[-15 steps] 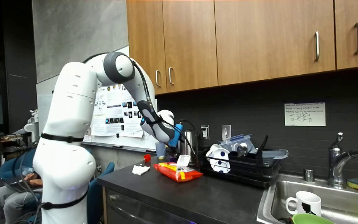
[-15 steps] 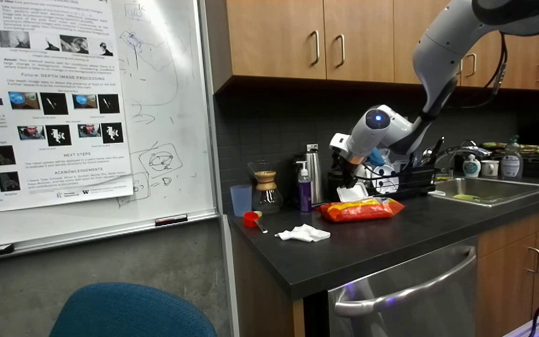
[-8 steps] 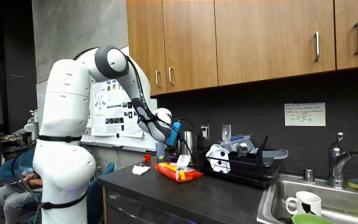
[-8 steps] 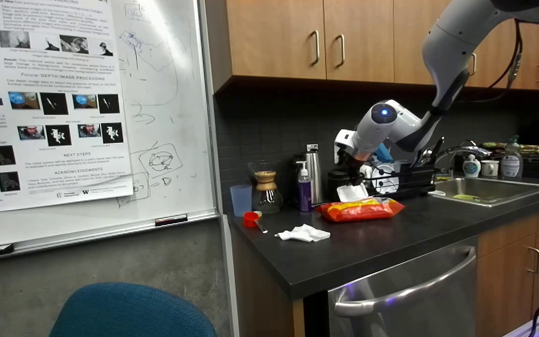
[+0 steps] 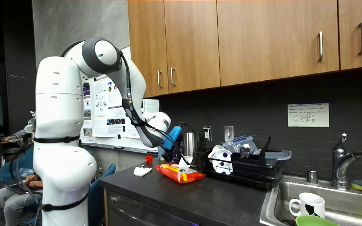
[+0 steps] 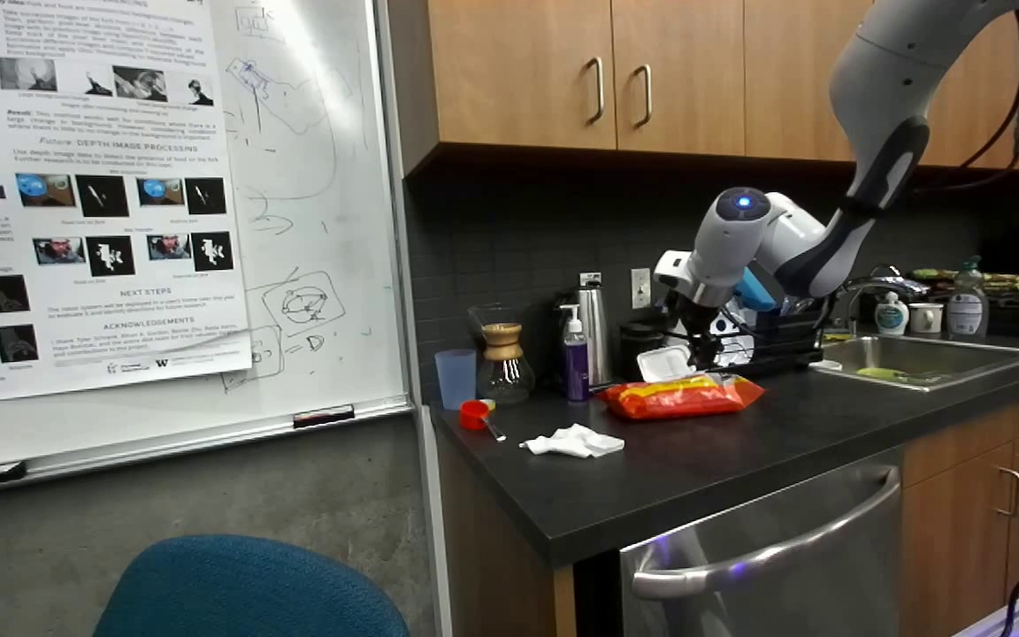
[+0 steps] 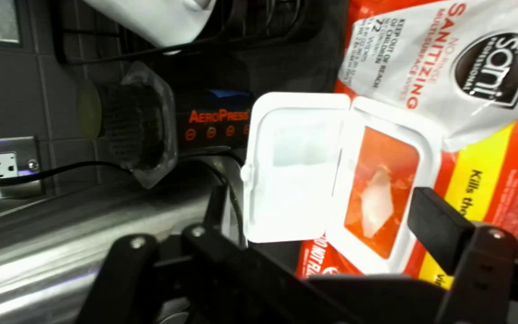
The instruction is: Open the orange packet.
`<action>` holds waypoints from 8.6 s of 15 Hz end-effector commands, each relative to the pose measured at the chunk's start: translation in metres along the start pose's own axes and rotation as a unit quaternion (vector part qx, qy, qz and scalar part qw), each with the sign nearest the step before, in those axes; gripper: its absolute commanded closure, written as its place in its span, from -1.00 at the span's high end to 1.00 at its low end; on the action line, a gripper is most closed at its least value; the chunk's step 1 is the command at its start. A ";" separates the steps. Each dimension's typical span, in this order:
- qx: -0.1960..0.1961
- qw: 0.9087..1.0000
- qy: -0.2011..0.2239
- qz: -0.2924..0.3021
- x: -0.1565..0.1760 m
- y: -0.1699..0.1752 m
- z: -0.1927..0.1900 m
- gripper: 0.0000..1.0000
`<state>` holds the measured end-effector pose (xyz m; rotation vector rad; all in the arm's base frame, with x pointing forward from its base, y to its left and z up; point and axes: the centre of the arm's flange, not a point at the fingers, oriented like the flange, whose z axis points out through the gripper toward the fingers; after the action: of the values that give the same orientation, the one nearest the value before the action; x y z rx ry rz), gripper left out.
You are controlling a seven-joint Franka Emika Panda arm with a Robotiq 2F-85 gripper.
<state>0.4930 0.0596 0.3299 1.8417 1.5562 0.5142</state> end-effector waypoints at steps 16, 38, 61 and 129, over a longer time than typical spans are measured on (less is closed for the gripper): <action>0.018 0.999 0.032 -0.040 0.022 0.006 -0.033 -1.00; 0.017 0.997 0.034 -0.067 0.030 0.028 0.044 -1.00; 0.038 0.996 0.021 -0.073 0.028 0.015 0.075 -1.00; 0.231 0.835 -0.201 0.457 0.020 -0.042 -0.157 1.00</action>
<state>0.3618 0.1190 0.4080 2.8161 0.4429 0.1054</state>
